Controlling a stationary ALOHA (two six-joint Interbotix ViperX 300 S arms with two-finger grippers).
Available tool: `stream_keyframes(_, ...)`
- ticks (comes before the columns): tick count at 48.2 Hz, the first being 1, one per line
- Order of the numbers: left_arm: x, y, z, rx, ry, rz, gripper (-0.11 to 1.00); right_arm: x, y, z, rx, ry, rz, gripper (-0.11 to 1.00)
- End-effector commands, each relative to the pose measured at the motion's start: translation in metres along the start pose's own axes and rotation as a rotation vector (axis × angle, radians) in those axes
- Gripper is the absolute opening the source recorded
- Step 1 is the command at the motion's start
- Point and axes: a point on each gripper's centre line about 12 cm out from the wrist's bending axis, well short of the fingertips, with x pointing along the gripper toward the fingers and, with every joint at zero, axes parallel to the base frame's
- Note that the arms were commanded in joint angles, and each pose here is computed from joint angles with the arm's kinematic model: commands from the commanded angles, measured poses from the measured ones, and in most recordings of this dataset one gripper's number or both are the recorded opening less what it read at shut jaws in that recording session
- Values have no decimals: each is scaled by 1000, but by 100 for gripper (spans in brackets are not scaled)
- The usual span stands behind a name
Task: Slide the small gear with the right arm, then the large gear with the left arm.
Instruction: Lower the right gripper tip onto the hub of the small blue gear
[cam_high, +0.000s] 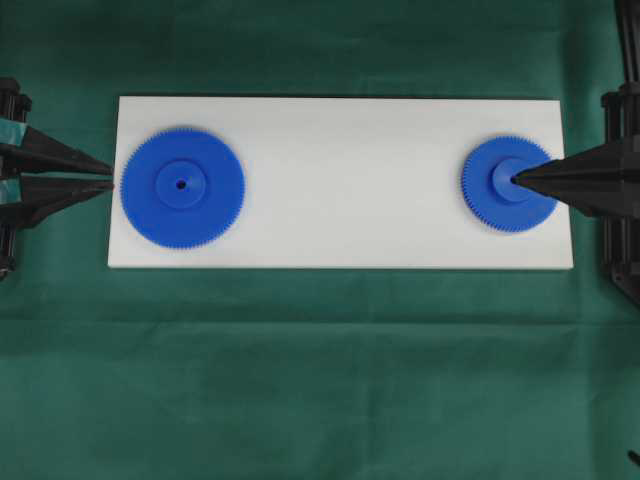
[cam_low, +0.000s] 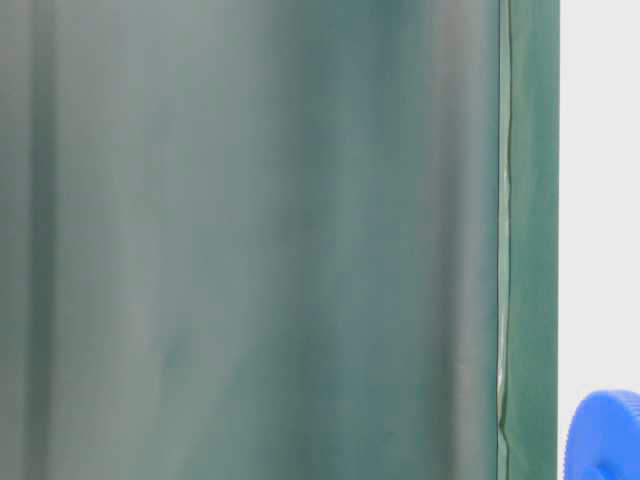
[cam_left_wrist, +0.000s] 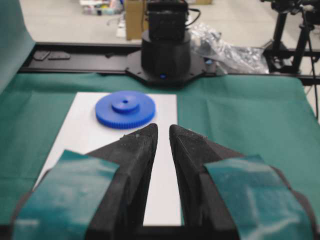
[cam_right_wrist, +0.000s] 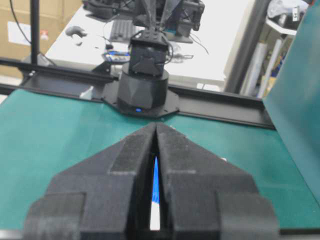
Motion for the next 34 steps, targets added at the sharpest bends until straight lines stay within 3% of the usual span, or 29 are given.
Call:
stream_keyframes(1,3,10,-41,5,186,50,24,1,-3,-15,-8,55,-16,50)
stream_keyframes(5,7,14,-62,-26,250,74,13,-3,-16,-51,22,296,-82,50)
stream_keyframes(9,14,14,-64,-18,218,72,1,-11,-30,-79,123,453,-177,50)
stream_keyframes(15,17,15,-71,-11,226,71,0,-17,-41,-96,169,487,-247,50)
stream_keyframes(34,5,14,-72,-26,230,73,0,-24,-39,-117,287,654,-278,50)
